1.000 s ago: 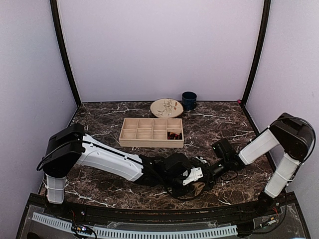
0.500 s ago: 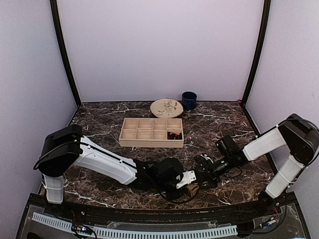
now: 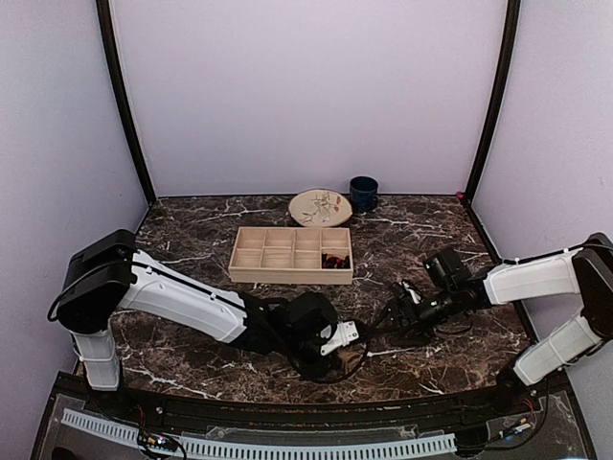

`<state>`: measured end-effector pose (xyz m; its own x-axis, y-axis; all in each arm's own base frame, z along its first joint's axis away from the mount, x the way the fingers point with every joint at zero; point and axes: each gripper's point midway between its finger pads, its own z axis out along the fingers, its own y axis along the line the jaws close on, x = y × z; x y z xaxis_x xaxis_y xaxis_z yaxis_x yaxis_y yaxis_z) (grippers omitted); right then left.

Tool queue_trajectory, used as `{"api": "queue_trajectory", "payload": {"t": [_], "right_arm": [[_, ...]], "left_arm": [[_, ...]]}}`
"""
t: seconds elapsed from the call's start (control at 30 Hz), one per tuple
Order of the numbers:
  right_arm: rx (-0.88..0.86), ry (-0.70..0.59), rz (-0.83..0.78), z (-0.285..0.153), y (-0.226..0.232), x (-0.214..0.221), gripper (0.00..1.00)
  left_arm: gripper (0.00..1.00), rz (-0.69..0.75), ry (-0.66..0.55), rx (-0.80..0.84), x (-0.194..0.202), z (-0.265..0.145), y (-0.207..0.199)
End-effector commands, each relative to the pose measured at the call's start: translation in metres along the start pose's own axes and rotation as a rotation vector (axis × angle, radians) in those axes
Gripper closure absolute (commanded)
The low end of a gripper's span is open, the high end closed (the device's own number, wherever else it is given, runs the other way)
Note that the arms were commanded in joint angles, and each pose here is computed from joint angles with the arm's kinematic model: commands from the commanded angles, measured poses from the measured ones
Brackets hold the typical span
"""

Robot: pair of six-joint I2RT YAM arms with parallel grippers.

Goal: Roll the socks
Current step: Roll the sock at the center of the board, then pick up the sock from the center of the board.

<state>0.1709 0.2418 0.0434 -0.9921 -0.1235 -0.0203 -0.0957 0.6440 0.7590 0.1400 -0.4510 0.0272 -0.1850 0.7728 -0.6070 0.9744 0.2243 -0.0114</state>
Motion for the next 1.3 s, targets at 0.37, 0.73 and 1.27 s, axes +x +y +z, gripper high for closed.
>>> {"api": "queue_trajectory", "payload": {"t": [0.37,0.73,1.27], "right_arm": [[0.379,-0.133,0.03,-0.015,-0.074,-0.011,0.0],[0.372,-0.17,-0.031,-0.014,-0.063,-0.031,0.0],[0.35,-0.217,-0.098,-0.01,-0.036,-0.062,0.0]], "left_arm": [[0.83,-0.123,0.235,-0.143,0.047,-0.04,0.052],[0.96,-0.174,0.173,-0.33,0.012,-0.072,0.109],[1.0,-0.235,0.155,-0.648,-0.032,-0.143,0.239]]}}
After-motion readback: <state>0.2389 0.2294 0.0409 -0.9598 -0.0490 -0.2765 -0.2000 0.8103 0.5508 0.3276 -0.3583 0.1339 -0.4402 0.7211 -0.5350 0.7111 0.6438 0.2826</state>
